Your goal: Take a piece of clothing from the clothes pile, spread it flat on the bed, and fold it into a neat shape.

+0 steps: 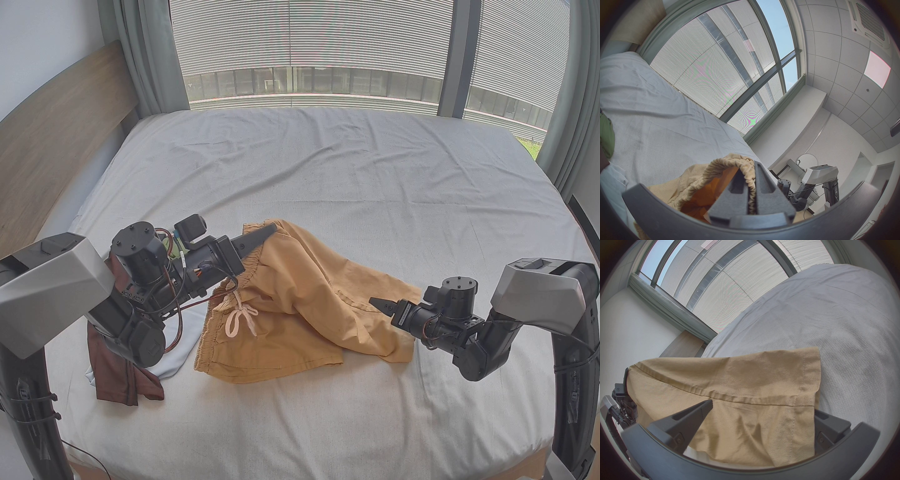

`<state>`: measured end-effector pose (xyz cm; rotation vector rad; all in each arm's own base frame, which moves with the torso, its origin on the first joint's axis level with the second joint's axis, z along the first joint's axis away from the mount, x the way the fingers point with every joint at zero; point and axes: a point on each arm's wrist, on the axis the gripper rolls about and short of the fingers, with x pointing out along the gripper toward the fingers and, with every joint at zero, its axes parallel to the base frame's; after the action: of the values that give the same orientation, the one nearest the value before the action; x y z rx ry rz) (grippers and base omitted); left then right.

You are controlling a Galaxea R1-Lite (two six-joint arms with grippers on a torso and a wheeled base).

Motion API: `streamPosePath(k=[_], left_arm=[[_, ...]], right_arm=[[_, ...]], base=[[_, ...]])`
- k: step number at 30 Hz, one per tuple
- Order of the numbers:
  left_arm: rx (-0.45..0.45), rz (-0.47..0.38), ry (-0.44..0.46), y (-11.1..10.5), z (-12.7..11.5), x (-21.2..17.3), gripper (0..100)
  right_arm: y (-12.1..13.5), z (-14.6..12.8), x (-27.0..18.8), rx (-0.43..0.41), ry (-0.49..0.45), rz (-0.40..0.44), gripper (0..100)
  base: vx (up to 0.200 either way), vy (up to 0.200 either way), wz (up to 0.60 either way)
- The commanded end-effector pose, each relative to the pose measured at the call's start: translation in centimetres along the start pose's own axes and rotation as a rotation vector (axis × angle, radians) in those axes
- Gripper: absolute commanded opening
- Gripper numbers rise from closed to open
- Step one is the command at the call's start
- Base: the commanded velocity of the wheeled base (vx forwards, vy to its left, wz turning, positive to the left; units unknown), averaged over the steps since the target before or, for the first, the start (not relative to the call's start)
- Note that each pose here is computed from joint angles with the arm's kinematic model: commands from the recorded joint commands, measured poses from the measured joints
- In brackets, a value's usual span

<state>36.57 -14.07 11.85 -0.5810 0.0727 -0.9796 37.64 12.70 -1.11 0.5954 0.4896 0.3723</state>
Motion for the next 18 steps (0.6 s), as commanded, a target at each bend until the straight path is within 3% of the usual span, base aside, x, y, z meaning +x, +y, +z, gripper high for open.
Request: streamPosePath(k=[1,13,18], left_arm=[[-0.001,0.000,0.001,0.0,-0.1,0.0,0],[0.003,-0.007,-0.005,-0.1,0.1,0.2,0],[0.033,-0.027,-0.036,-0.3,1.0,0.7,0]], right_arm=[[-0.3,-0.2,0.3,0.002,0.003,-0.007,0],[-0.5,0.1,-0.1,-0.002,-0.039,0.014,0],[1.0,2.0,-2.5,-0.007,-0.068,0.076,0]], base=[[0.000,0.000,0.00],[0.000,0.000,0.00],[0.000,0.000,0.00]])
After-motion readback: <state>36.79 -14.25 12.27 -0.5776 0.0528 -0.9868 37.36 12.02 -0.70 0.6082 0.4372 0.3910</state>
